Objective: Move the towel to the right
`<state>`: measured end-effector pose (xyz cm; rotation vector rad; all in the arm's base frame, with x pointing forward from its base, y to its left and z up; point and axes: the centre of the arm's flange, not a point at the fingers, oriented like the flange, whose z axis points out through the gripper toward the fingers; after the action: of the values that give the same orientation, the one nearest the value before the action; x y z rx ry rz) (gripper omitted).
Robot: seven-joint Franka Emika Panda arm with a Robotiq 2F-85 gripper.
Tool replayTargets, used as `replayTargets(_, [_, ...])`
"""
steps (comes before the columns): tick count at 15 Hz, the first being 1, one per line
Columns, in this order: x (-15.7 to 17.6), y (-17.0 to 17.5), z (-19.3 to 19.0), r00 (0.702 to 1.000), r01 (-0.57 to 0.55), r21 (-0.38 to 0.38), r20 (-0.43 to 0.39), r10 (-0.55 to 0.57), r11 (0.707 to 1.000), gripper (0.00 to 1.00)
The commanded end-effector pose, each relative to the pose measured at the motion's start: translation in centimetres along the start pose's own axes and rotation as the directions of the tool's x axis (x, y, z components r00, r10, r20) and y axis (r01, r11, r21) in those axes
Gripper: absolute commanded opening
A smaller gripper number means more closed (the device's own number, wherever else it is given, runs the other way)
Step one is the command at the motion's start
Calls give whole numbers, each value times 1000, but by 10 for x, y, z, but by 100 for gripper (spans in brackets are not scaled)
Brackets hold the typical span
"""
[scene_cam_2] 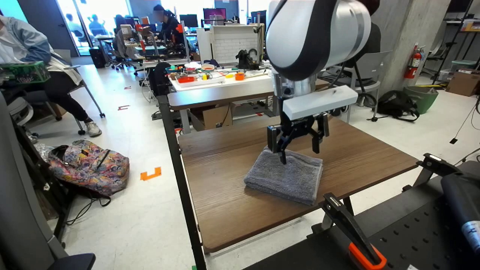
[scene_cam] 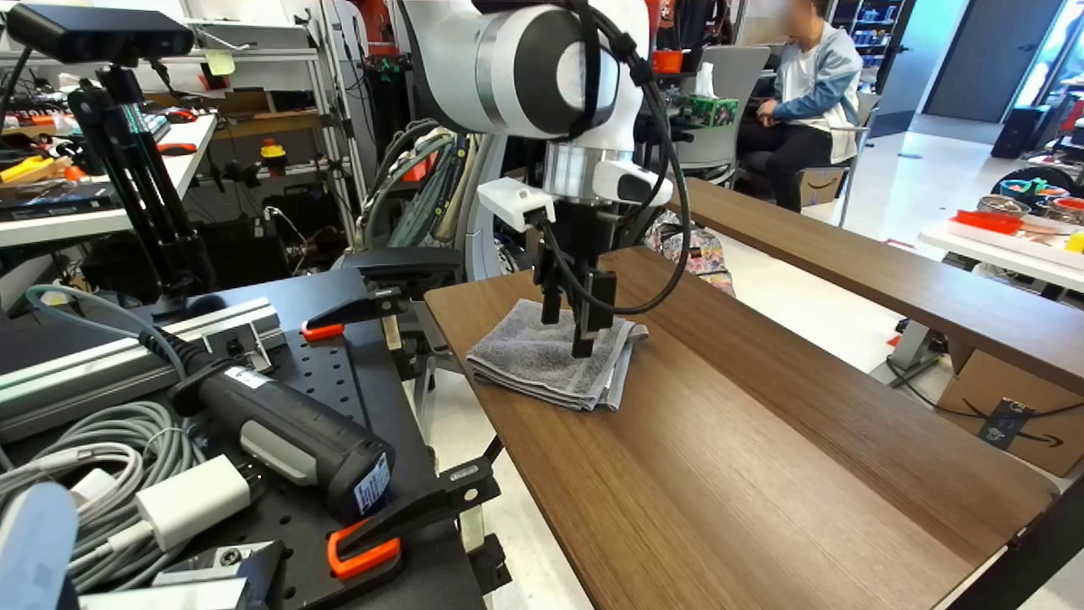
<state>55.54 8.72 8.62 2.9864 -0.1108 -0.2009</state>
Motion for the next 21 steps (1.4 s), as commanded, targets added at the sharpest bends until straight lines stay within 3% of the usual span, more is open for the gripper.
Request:
replayTargets(1, [15, -21, 26, 998, 23, 5, -54, -23, 1000, 100])
replayTargets(5, [14, -37, 41, 994, 55, 7, -97, -54, 998, 100])
replayTargets(10, [22, -34, 42, 991, 54, 5, -121, -53, 999, 100])
replayTargets(21, [86, 31, 52, 984, -97, -63, -154, 86, 993, 100])
